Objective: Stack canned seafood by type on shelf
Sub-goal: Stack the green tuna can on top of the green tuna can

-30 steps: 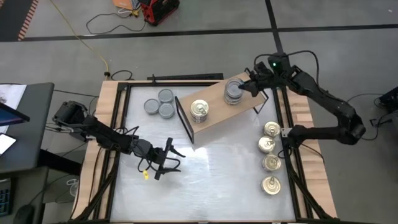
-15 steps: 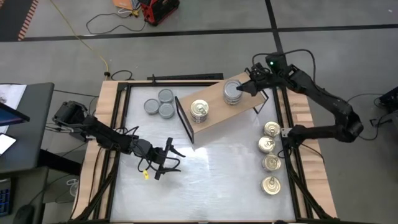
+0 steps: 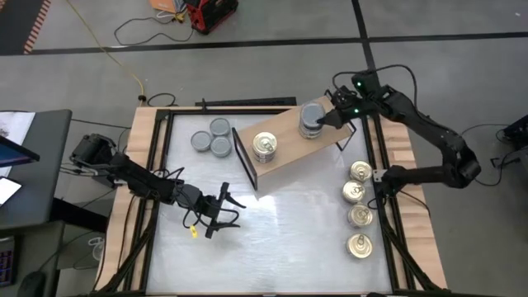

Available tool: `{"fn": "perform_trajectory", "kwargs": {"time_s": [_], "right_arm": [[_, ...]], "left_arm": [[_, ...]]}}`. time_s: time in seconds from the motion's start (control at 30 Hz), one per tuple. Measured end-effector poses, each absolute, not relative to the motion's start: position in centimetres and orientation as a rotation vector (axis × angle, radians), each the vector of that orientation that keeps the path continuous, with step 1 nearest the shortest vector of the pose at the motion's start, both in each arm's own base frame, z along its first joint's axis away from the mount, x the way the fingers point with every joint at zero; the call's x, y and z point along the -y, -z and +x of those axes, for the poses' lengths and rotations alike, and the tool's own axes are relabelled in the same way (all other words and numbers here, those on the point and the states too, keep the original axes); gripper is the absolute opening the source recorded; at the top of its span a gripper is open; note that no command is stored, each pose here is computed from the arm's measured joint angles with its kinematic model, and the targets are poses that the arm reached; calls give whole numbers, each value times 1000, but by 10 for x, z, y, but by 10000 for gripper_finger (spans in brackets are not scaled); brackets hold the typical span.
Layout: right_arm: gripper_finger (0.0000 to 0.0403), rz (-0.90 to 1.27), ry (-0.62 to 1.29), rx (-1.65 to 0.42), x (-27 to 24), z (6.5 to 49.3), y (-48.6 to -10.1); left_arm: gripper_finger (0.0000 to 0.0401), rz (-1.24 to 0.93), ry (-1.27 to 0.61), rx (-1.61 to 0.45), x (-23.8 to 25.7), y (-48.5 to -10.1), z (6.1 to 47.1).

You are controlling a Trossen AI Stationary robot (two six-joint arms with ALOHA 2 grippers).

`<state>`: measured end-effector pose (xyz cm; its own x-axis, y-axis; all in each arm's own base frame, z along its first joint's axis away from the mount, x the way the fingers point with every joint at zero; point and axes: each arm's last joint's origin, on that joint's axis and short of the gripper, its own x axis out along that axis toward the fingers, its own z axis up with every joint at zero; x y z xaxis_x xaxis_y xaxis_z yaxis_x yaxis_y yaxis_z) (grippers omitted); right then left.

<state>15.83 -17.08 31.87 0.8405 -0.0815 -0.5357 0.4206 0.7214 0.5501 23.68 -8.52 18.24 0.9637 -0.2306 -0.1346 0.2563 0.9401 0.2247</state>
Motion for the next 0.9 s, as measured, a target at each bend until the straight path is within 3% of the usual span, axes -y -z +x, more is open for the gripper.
{"fn": "perform_trajectory", "kwargs": {"time_s": [0.9], "right_arm": [[223, 870, 259, -489, 168, 143, -322]], "left_arm": [[279, 244, 233, -107, 85, -183, 237]]}}
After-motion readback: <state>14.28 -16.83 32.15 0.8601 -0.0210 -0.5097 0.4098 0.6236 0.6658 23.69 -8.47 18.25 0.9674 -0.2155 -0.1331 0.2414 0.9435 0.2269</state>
